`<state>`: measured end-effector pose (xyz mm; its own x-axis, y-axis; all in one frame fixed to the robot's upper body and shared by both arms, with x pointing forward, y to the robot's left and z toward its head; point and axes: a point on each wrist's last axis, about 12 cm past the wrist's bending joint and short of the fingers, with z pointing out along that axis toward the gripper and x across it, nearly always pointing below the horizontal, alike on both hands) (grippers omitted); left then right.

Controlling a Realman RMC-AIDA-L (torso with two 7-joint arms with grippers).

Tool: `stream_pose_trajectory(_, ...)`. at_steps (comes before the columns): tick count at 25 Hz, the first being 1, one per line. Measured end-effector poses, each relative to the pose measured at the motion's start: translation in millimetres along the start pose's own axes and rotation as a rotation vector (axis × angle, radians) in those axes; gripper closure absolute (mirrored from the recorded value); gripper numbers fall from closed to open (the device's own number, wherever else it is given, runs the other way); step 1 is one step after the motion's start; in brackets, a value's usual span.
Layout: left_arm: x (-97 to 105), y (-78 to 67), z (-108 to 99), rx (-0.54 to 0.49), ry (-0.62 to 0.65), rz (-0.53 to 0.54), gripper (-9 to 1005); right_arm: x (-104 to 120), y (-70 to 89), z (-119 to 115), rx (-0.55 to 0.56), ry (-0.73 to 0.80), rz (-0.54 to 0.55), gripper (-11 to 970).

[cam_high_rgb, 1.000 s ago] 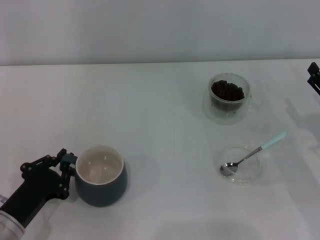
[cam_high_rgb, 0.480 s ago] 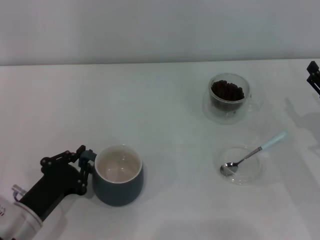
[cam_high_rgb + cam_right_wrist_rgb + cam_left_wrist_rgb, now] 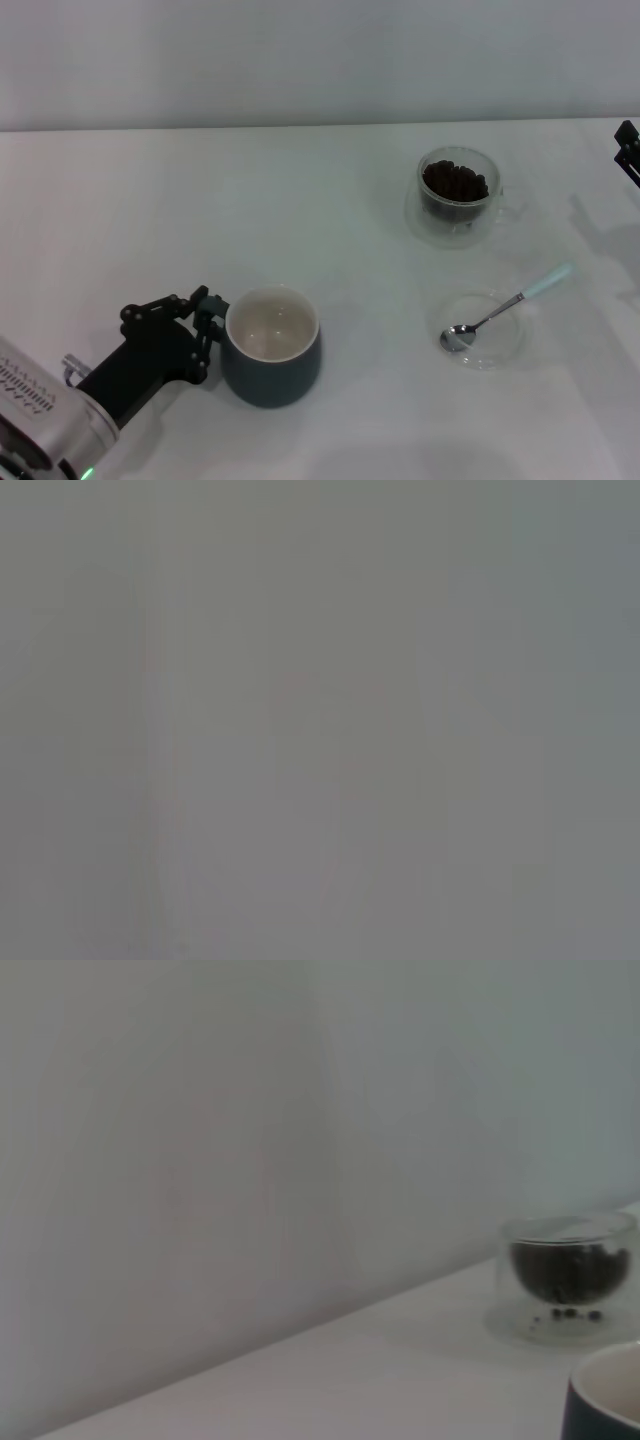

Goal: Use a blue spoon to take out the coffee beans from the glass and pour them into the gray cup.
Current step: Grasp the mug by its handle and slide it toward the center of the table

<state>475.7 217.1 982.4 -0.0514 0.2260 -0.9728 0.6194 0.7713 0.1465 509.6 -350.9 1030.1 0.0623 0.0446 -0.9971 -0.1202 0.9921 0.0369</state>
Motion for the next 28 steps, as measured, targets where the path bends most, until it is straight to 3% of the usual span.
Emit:
stream_pose_trajectory(8,2.1,-1.7,-0.9,0.006,0.014,0.0,886,-0.2,-0.5,0.0,0.0,0.0,-0.001,89)
stream_pose_trajectory(22,9.2,0.6,-18.8,-0.094,0.006,-0.071,651,-1.0,-1.8,-2.7,0.0,-0.009,-0.004,89)
stream_pose_trajectory(28,11.6,0.8,-29.4,-0.126,-0.011,-0.088,355,-1.3,-1.5,-1.9,-0.001,-0.011,-0.004,89)
